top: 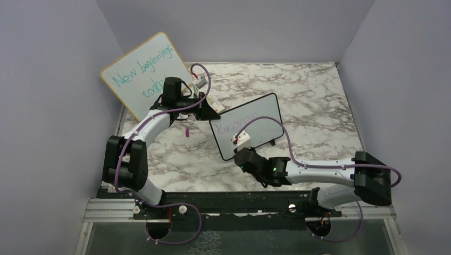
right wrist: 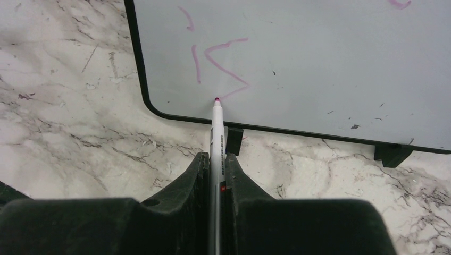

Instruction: Write a sentence on the whiteboard

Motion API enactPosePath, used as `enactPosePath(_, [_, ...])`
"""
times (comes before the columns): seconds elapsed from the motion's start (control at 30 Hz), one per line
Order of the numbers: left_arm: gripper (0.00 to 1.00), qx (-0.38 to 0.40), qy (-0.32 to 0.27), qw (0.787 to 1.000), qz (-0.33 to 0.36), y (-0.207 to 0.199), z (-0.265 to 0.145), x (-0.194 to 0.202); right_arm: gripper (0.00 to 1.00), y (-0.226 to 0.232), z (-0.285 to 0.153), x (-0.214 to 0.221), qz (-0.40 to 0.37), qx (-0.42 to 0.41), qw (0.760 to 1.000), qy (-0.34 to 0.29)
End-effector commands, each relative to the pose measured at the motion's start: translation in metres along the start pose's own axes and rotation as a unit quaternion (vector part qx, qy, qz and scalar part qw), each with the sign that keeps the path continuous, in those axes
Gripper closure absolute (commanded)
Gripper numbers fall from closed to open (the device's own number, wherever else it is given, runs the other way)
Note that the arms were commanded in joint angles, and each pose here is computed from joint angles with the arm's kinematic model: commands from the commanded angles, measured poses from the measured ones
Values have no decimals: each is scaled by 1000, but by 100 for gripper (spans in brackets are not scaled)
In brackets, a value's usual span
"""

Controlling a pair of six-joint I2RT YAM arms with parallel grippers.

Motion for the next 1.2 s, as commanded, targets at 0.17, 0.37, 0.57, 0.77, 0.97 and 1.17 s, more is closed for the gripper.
enactPosePath(0.17, [100, -28, 33, 998, -36, 7, 3, 21, 100, 9, 1, -16, 24, -24, 999, -28])
enactPosePath(0.37, [100, -28, 32, 998, -35, 6, 3, 21, 100, -2, -15, -30, 42, -22, 997, -65])
enactPosePath(0.57, [100, -29, 32, 998, -33, 5, 3, 20, 100, -16, -22, -37, 48, -16, 996, -80])
enactPosePath(0.77, [100, -30, 32, 998, -34, 5, 3, 20, 100, -32, -27, -41, 54, 1, 994, -97])
enactPosePath(0.97, [100, -28, 32, 998, -35, 3, 2, 19, 100, -45, -31, -43, 57, 14, 992, -116])
enactPosePath(1.17, [100, -28, 31, 999, -33, 2, 2, 18, 100, -47, -28, -41, 45, 24, 992, -114])
Point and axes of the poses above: each gripper's point midway between its finger pads, its own z axis out along the fingers, its own y axis along the line the jaws close on, x = y × z, the point moved 7 cm from there along -z, back along the fingers, and after that the axes turned 14 degrees about z, right-handed, at the moved point
